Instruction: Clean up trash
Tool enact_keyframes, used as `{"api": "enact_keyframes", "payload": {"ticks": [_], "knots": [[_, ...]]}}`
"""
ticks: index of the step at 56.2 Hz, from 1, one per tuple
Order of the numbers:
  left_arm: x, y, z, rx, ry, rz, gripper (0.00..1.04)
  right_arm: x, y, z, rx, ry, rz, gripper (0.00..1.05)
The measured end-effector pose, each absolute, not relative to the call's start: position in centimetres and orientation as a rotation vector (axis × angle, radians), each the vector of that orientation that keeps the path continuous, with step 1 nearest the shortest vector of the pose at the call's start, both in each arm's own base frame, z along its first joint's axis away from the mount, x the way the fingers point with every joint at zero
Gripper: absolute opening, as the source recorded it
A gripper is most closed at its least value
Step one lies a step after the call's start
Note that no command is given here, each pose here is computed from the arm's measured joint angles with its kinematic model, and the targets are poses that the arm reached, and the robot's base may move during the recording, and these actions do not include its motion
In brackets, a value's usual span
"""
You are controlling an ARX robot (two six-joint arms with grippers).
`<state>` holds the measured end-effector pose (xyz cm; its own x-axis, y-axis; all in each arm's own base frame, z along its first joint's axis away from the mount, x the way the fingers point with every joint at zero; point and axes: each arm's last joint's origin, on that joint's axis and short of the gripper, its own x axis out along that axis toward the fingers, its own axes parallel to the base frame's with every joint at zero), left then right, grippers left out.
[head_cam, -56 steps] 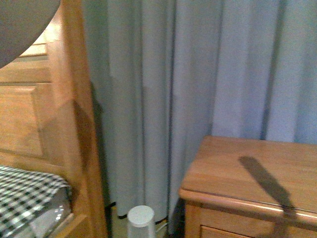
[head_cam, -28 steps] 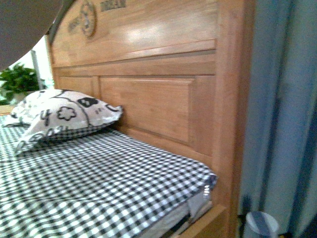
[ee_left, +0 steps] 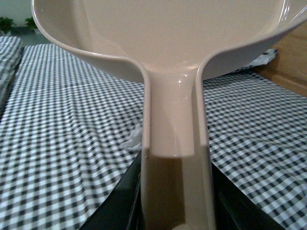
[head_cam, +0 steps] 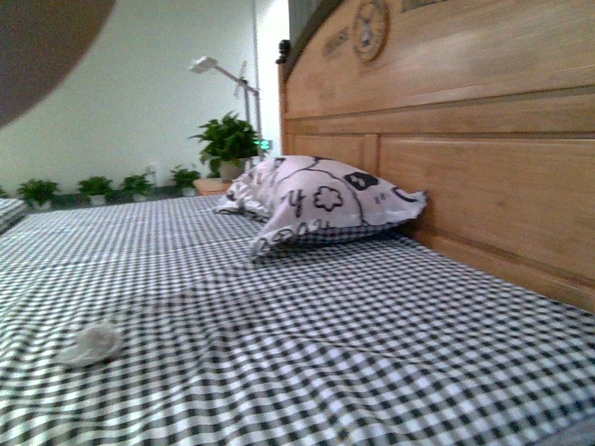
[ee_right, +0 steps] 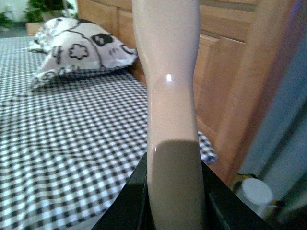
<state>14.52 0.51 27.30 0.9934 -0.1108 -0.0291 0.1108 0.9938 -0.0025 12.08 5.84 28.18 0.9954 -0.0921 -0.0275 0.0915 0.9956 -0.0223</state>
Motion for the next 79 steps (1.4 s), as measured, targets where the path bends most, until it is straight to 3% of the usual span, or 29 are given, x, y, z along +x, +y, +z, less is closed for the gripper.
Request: {"api": "enact_keyframes", "payload": {"ticks": [53,58,65,79], "knots": [[14.4,0.5,27.2,-0.002,0.029,-0.111,0.27,12.0,5.8,28.2,-0.019,0.026,-0.084,0.20],[14.8,0.8,27.2,0.021,0.157,-0.065,0.27,12.0,5.8,28.2,-0.019,0.026,-0.084,0.20],[16.8,2.3,27.2,0.076,0.233,-0.070,0.27,12.0,5.8,28.2,-0.019,0.026,-0.084,0.20],[22.4,5.3,28.4,0.280,0.177,-0.147,0.27,12.0,5.8,28.2,-0.019,0.026,-0.084,0.20]]}}
